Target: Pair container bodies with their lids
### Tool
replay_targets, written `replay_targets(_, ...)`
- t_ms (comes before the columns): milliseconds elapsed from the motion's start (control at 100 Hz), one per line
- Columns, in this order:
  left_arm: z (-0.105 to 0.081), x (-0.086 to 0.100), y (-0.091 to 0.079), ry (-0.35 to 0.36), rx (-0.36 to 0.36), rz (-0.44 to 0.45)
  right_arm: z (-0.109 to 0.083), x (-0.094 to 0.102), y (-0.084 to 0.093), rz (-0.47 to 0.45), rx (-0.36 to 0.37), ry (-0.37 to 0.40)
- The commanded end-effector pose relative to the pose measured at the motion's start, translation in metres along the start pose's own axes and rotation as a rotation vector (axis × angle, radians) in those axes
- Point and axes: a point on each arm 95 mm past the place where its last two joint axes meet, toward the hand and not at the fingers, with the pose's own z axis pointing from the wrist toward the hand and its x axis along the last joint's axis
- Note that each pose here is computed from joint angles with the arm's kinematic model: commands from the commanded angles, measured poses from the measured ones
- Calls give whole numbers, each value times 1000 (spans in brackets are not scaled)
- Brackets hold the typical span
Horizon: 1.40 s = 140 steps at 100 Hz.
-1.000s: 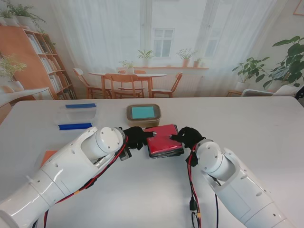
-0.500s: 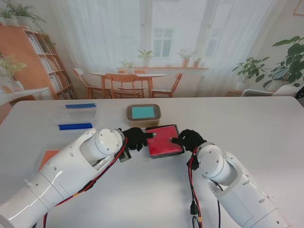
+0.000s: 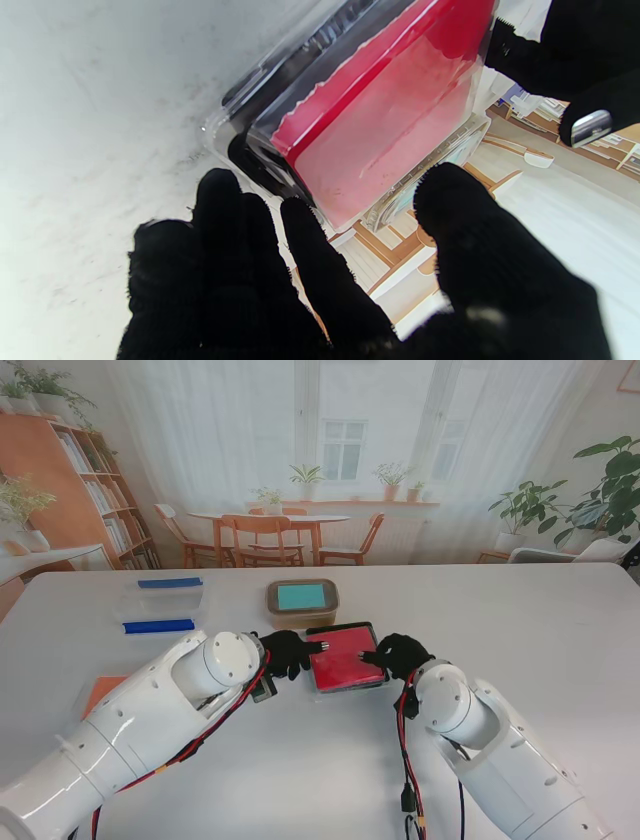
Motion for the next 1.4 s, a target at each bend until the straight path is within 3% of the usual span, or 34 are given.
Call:
replay_targets(0,2,0,2,-5,-6,-9,-1,0,-3,6,19,0)
replay_targets(500,-7,4,-3,42,48,-29,-4,10,3,17,-21,43)
replay_targets(1390,-4,10,-5,76,48,-46,-3,19,9,70,-3,62)
